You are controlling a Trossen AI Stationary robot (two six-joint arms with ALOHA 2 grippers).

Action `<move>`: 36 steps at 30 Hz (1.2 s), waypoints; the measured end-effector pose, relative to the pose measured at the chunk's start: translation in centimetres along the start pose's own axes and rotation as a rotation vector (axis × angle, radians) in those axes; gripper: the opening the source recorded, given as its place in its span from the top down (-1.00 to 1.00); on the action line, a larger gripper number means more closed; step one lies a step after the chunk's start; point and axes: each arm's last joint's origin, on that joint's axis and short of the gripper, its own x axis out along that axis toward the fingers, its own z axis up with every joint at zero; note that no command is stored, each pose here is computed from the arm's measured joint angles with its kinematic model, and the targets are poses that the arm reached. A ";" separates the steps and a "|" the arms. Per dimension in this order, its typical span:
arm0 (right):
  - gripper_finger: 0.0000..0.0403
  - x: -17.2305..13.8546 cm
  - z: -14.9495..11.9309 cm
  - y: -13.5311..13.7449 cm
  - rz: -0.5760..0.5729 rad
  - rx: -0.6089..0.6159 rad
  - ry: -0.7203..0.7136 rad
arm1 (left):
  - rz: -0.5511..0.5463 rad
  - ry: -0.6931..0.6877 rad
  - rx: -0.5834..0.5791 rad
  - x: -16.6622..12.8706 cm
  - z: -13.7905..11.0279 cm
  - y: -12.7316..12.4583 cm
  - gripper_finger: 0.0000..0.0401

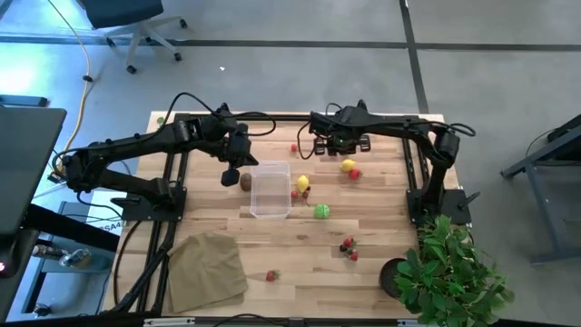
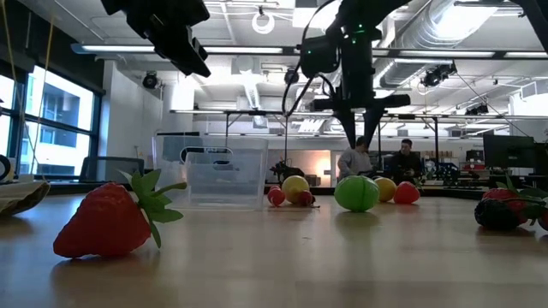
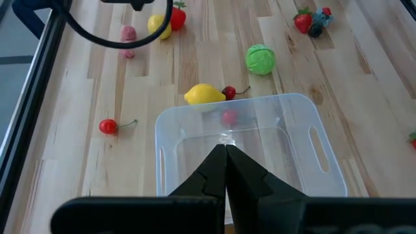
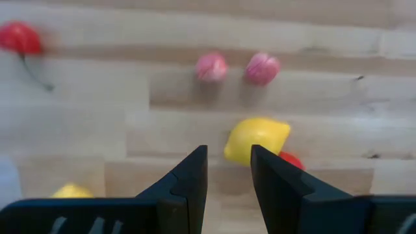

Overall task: Pick and placing Produce into tupperware
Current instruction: Put the lemon into the transparent bin

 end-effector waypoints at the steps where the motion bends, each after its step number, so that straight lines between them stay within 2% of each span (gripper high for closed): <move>1: 0.45 0.0 0.0 0.0 -0.004 0.001 -0.008 | 0.000 0.000 0.000 0.0 0.0 0.0 1.00; 9: 0.45 0.0 0.3 0.2 0.020 -0.032 -0.043 | 0.000 0.000 0.000 0.0 0.0 0.0 1.00; 14: 0.45 1.3 0.8 -0.6 0.011 0.047 -0.010 | 0.000 0.000 0.000 0.0 0.0 0.0 1.00; 21: 0.45 3.2 0.6 -0.8 0.116 0.234 0.042 | 0.005 0.002 0.000 0.0 0.0 0.0 1.00; 26: 0.45 4.1 0.0 -1.1 0.103 0.320 0.099 | 0.045 0.017 0.000 0.0 -0.1 0.1 1.00; 36: 0.45 4.2 -0.5 -1.9 0.074 0.375 0.112 | 0.144 0.056 0.000 0.0 -0.2 0.4 1.00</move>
